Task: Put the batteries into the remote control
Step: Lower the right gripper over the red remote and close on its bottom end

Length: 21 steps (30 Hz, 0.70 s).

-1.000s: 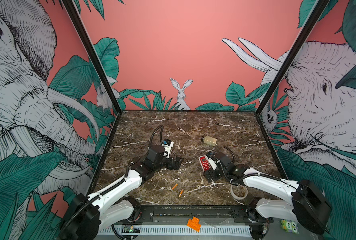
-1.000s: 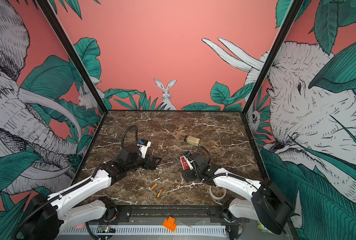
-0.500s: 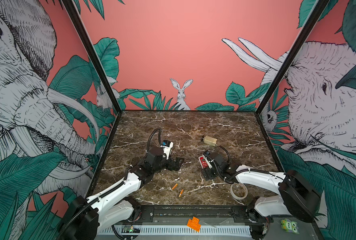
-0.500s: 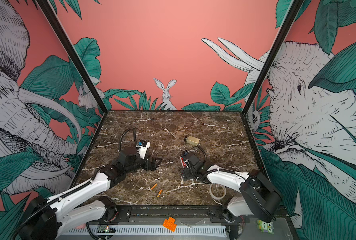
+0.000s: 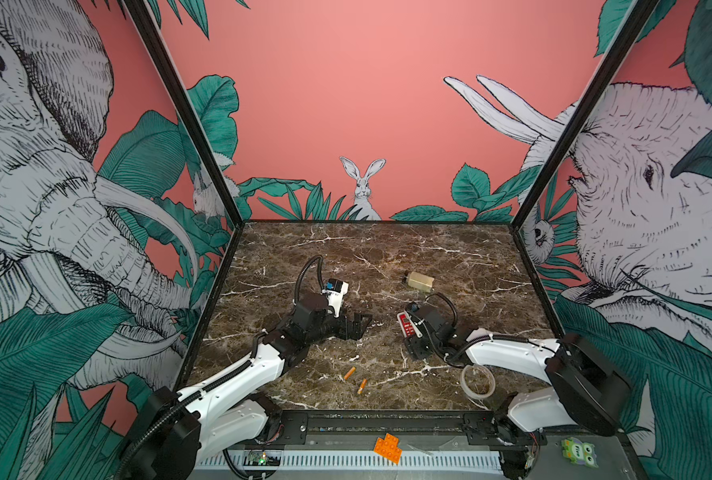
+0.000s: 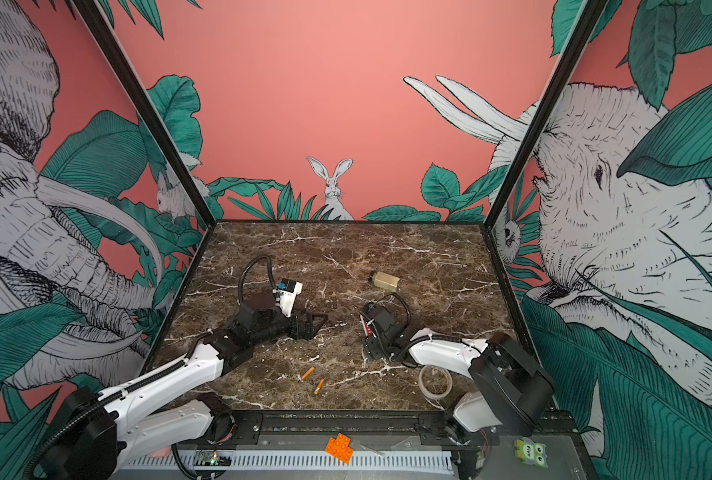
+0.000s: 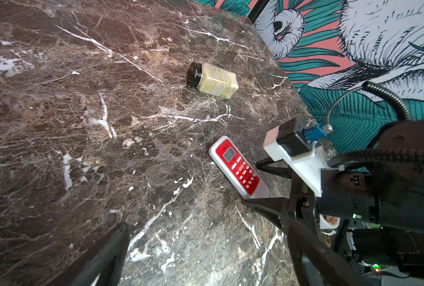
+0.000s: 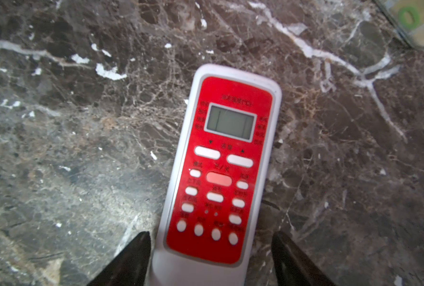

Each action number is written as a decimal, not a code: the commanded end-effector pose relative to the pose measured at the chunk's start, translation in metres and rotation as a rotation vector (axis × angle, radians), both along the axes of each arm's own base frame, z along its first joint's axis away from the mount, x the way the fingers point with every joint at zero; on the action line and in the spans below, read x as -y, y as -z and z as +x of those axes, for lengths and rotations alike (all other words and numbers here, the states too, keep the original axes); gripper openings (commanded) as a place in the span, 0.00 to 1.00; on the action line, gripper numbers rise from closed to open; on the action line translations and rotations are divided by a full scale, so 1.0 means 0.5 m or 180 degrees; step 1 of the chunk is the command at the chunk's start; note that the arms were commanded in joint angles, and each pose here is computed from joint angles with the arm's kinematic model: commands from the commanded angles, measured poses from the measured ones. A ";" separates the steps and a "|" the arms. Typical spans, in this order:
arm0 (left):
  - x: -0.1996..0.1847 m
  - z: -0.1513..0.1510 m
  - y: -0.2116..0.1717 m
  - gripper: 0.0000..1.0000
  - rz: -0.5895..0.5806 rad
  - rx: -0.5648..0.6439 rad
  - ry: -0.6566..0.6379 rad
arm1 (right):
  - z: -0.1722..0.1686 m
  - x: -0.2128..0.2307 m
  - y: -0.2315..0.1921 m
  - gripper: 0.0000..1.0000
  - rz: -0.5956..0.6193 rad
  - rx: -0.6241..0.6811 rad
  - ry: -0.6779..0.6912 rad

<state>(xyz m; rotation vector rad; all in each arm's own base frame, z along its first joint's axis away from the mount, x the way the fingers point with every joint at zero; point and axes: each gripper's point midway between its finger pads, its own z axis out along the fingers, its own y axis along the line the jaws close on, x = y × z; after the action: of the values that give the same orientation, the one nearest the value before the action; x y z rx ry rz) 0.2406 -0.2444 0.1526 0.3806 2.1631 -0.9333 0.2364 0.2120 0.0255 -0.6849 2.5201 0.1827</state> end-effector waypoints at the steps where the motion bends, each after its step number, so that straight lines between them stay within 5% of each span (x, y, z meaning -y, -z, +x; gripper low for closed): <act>1: 0.009 -0.006 -0.010 0.99 -0.0156 -0.0009 0.0000 | 0.000 -0.009 0.006 0.72 0.0074 -0.0009 0.0031; 21: 0.008 -0.003 0.016 0.99 -0.0040 -0.0083 -0.0068 | -0.015 0.011 0.028 0.63 -0.0081 -0.0046 0.0058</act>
<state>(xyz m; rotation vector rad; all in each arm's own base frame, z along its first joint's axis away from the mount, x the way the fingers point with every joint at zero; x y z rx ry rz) 0.2380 -0.2487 0.1460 0.3589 2.1886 -0.9459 0.2340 0.2157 0.0194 -0.6782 2.5232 0.1988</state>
